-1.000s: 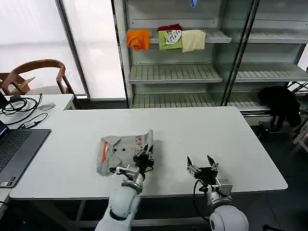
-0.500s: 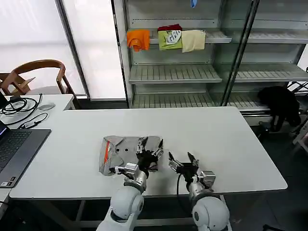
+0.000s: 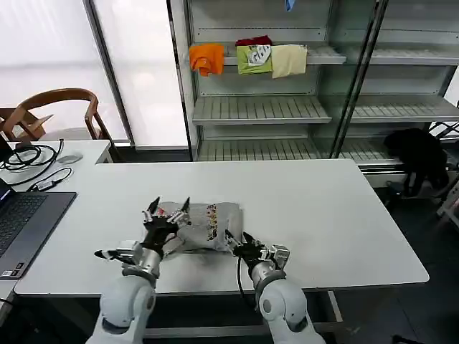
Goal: Fold and organize the clothes.
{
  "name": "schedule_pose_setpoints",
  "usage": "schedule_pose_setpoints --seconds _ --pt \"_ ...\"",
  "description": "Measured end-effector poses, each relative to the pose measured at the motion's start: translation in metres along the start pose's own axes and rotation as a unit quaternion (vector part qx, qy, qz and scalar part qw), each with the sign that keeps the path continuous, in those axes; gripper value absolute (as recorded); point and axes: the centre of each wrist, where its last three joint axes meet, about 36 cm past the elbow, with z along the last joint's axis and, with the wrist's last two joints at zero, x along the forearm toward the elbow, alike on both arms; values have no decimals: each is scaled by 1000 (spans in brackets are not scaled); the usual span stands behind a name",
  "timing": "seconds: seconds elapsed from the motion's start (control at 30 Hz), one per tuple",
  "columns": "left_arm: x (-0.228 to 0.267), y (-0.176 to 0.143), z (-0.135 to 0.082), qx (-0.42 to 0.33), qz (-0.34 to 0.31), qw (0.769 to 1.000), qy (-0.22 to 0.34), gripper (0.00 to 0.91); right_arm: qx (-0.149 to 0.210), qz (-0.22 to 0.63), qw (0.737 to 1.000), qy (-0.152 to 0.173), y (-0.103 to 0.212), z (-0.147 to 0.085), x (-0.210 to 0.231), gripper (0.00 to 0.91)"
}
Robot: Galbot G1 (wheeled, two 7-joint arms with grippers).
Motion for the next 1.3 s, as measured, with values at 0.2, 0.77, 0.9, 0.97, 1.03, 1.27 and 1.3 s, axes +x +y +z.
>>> schedule_pose_setpoints --seconds 0.2,0.77,0.9,0.97,1.03,1.27,1.3 --pt "7 24 -1 6 -24 1000 1 907 -14 -6 1000 11 4 3 -3 0" --pt "27 55 -1 2 -45 999 3 907 -48 2 999 -14 -4 -13 21 131" --pt "33 59 4 2 -44 999 9 907 -56 11 998 -21 -14 -13 30 907" --pt "35 58 6 5 -41 999 13 907 -49 17 998 -25 -17 -12 34 907" --pt "38 59 7 7 -38 999 16 907 -32 24 999 -32 -20 -11 38 907" --pt "52 63 7 6 -33 999 19 907 97 87 989 -70 -45 -6 59 907" --pt "53 64 7 5 -33 999 19 907 113 94 986 -76 -48 -7 62 907"
